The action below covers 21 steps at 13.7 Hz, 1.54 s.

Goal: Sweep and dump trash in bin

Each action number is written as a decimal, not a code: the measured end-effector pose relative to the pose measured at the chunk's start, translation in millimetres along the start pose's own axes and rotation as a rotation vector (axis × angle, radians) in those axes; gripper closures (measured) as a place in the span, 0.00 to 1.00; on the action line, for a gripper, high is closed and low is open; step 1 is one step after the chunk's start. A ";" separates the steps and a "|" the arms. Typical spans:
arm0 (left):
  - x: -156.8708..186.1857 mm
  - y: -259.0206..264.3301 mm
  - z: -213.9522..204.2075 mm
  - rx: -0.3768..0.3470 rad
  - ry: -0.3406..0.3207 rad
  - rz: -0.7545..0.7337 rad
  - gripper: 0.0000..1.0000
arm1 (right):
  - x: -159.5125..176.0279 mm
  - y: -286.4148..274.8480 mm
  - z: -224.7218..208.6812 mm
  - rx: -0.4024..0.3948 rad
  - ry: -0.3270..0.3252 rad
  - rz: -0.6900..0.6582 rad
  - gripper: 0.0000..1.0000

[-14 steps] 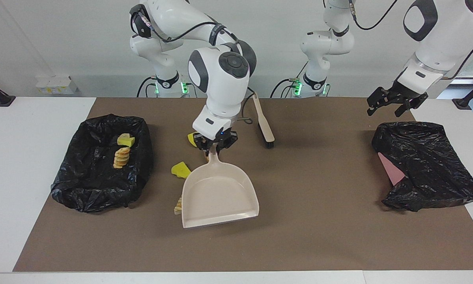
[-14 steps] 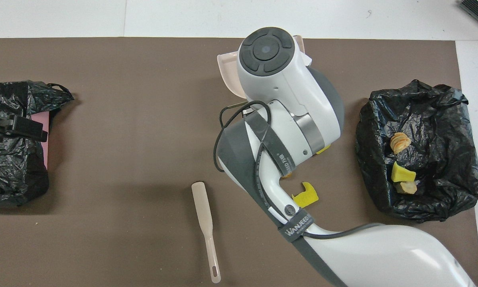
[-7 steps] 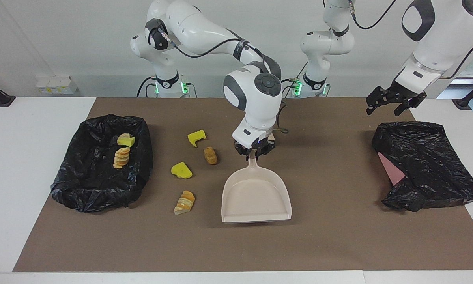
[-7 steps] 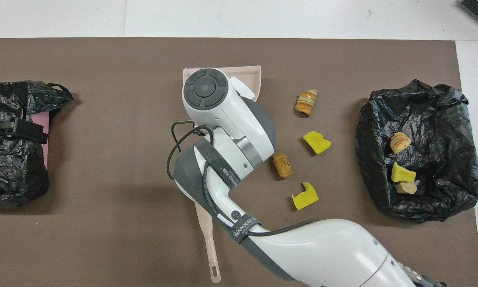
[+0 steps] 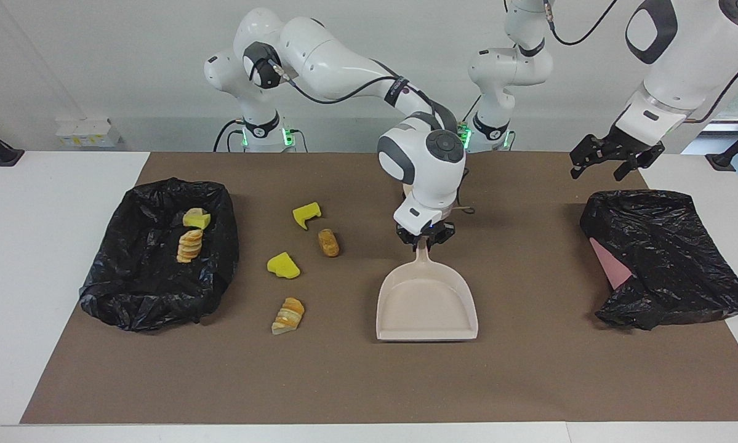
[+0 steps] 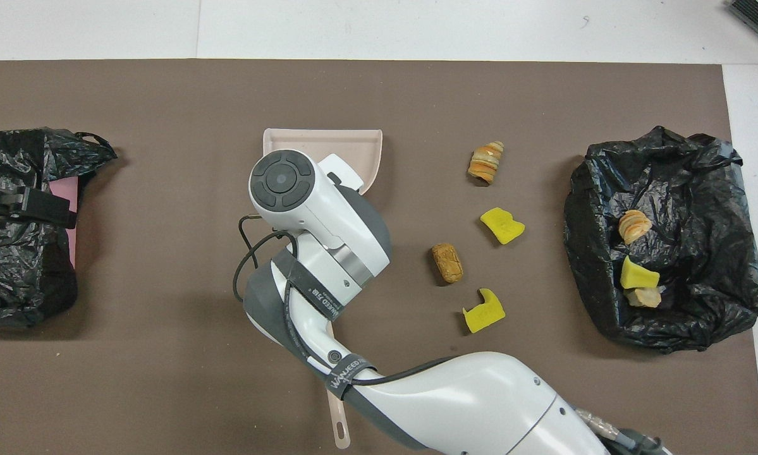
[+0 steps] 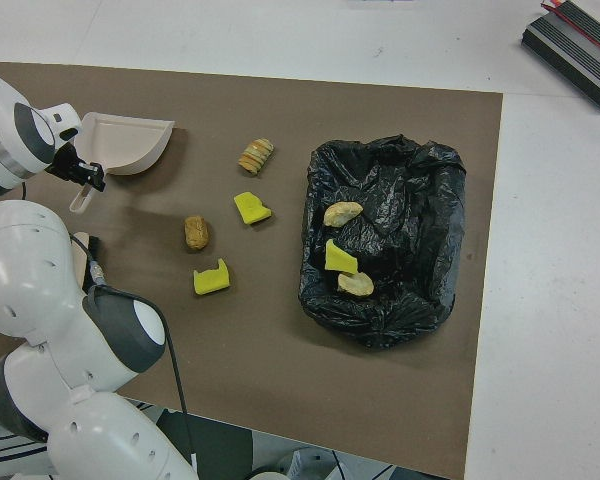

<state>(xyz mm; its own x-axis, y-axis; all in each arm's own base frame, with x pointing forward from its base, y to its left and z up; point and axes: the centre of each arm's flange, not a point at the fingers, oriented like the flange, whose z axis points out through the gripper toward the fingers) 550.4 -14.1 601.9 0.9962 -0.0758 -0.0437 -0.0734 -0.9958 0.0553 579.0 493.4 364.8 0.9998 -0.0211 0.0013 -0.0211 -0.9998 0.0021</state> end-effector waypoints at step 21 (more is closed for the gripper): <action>44.7 49.7 62.1 0.009 0.024 0.076 0.00 | -79.9 16.4 -95.0 0.011 0.000 -0.070 0.09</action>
<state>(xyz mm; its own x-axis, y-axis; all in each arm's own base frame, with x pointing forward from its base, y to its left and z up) 588.4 -70.2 540.8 0.9885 -0.1505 -0.0154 -0.1496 -0.9875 0.0491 498.6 478.9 459.7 0.9988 0.0487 0.0018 0.0487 -0.9988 -0.0084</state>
